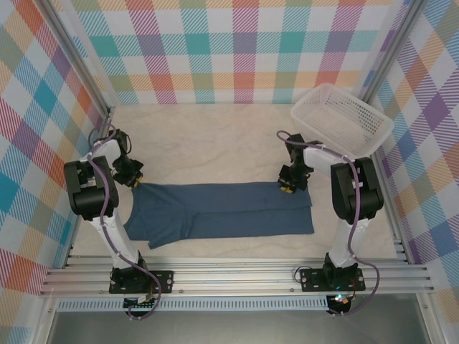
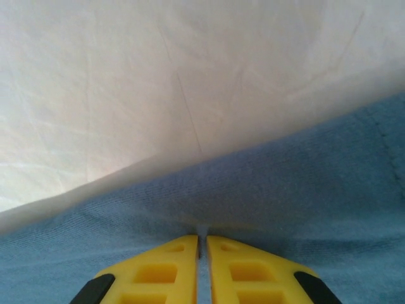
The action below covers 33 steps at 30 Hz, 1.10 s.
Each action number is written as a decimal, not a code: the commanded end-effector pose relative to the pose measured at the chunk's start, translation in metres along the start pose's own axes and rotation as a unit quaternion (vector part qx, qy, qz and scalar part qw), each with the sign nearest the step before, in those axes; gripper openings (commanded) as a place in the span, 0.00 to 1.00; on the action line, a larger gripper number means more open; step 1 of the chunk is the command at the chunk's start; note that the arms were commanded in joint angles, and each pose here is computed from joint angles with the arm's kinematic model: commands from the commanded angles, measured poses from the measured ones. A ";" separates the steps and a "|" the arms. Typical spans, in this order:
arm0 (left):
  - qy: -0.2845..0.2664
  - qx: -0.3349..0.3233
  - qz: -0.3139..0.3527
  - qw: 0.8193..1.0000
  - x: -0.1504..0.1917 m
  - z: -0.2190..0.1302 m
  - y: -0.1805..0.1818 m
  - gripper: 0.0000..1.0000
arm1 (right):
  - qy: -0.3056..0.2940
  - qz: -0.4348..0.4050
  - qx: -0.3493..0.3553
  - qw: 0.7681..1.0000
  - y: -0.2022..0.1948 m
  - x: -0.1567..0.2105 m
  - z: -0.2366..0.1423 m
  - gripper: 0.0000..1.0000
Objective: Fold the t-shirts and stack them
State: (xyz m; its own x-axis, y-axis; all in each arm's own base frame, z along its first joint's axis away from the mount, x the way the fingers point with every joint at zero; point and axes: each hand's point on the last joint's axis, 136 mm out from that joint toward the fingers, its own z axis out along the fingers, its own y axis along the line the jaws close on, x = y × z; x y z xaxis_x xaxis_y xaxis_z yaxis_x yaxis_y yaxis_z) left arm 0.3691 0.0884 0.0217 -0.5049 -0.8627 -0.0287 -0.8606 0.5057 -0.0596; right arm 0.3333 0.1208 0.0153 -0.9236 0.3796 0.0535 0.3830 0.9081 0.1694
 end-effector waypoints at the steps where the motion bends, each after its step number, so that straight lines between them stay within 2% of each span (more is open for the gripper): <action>1: -0.007 -0.020 0.011 1.000 -0.017 0.012 0.005 0.05 | 0.013 0.003 0.052 0.999 -0.020 -0.005 0.016 0.13; 3: -0.006 -0.009 0.019 1.000 -0.025 0.011 -0.006 0.00 | 0.011 0.001 0.052 0.999 -0.015 -0.011 0.015 0.13; 10: -0.028 0.053 0.023 0.998 -0.065 -0.010 -0.062 0.00 | 0.012 0.021 0.041 0.999 0.007 -0.053 0.014 0.14; 15: -0.068 0.045 0.021 0.996 -0.076 -0.046 -0.060 0.24 | -0.015 0.006 0.015 1.000 0.029 -0.082 0.000 0.15; 18: -0.094 0.048 0.028 0.994 -0.062 -0.075 -0.049 0.37 | -0.043 -0.022 -0.015 0.999 0.046 -0.089 -0.020 0.21; 20: -0.088 0.070 0.031 0.993 -0.040 -0.085 -0.042 0.39 | -0.058 -0.043 -0.029 0.997 0.056 -0.088 -0.034 0.24; 23: -0.044 0.126 0.047 0.990 0.007 -0.083 -0.039 0.39 | -0.069 -0.074 -0.056 0.993 0.071 -0.076 -0.050 0.28; 26: 0.011 0.176 0.074 0.981 0.046 -0.068 -0.038 0.41 | -0.056 -0.104 -0.121 0.986 0.094 -0.057 -0.055 0.34; 30: 0.021 0.187 0.120 0.975 0.059 -0.055 -0.034 0.46 | -0.015 -0.140 -0.220 0.965 0.131 -0.028 -0.054 0.36; 33: 0.021 0.188 0.152 0.970 0.056 -0.043 -0.039 0.45 | 0.010 -0.156 -0.245 0.957 0.146 -0.010 -0.050 0.36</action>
State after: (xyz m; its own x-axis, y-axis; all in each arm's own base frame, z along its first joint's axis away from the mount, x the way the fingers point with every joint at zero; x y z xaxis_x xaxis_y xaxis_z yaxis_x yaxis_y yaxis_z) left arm 0.3533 0.0288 0.0665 -0.6707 -0.7416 -0.0146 -0.6914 0.6321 -0.3498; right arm 0.4080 0.2101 0.0805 -0.9821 0.1730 -0.0740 0.1120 0.8535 0.5090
